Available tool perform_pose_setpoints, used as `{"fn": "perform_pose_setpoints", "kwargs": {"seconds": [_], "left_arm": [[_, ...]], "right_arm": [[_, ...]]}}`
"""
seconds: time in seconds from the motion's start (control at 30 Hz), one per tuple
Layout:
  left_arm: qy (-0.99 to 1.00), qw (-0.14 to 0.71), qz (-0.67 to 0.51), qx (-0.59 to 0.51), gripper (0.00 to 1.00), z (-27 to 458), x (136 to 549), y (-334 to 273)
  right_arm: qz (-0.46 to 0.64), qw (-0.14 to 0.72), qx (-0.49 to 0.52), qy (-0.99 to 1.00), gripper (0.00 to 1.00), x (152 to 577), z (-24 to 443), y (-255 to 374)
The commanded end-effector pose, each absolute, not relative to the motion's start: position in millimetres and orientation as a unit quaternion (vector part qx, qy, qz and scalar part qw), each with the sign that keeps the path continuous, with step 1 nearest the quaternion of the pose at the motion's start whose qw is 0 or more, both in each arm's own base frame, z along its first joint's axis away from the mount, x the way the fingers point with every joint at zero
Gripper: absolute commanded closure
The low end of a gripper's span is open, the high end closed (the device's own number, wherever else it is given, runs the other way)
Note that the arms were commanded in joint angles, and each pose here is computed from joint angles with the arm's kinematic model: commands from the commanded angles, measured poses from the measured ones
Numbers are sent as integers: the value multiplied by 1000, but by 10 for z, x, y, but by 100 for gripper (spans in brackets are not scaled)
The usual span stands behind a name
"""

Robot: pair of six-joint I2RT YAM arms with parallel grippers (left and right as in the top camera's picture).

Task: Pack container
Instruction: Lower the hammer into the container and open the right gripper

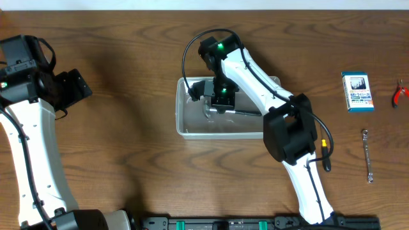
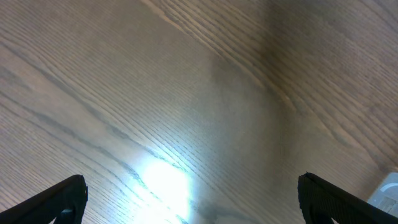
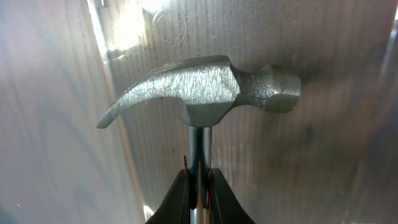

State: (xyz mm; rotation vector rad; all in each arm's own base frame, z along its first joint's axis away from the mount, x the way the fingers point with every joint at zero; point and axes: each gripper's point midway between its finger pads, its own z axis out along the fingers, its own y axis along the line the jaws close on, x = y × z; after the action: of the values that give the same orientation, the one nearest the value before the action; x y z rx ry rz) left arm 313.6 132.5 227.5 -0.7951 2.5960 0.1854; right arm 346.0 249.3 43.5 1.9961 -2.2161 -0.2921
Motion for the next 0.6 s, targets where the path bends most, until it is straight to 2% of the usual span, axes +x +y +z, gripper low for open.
{"fn": "perform_pose_setpoints", "kwargs": {"seconds": [0.0,0.1,0.2,0.37,0.53,0.57], "left_arm": [[930,220,72,-285,2,2358,3141,1350],[930,220,72,-285,2,2358,3141,1350],[930,220,72,-285,2,2358,3141,1350],[930,220,72,-285,2,2358,3141,1350],[930,220,72,-285,2,2358,3141,1350],[930,220,72,-285,2,2358,3141,1350]], "right_arm": [[-112,86,657,-740,99,3400,321,2538],[-112,87,657,-740,98,3400,318,2537],[-112,87,655,-743,91,3400,318,2537],[-111,88,652,-745,86,3400,318,2534],[-111,88,649,-747,61,3399,318,2537],[-111,88,649,-747,59,3400,318,2536]]}}
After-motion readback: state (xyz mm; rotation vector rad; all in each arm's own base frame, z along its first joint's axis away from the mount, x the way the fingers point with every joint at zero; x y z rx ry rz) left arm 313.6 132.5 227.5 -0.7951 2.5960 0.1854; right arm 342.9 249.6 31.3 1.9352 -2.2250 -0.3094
